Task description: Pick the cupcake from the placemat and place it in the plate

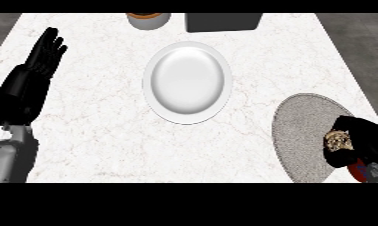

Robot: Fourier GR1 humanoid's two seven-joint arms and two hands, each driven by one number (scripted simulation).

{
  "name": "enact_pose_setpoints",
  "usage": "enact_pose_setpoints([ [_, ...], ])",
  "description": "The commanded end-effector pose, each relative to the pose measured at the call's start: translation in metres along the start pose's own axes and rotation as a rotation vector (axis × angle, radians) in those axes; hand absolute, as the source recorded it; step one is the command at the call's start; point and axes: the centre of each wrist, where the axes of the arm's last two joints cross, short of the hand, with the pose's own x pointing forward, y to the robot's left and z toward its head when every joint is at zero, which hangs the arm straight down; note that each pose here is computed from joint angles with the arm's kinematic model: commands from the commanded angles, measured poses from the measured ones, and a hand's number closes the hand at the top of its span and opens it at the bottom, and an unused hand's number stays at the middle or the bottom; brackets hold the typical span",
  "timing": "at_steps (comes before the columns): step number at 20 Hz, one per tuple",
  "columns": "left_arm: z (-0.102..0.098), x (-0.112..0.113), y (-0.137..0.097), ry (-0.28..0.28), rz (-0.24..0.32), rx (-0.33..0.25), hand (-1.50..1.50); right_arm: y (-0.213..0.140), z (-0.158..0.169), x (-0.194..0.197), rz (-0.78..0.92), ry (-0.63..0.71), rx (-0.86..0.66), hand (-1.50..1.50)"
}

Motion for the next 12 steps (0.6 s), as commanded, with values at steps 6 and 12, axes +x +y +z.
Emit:
enact_pose_setpoints([
  [6,0.01,-0.002,-0.014,-0.001,0.011,-0.017,0.0,-0.004,0.105,0.03,-0.18,0.192,-0.239,1.5],
  [12,0.001,0.01,-0.001,-0.019,0.007,-0.04,0.0,-0.06,0.172,0.072,-0.325,-0.006,-0.379,1.5],
])
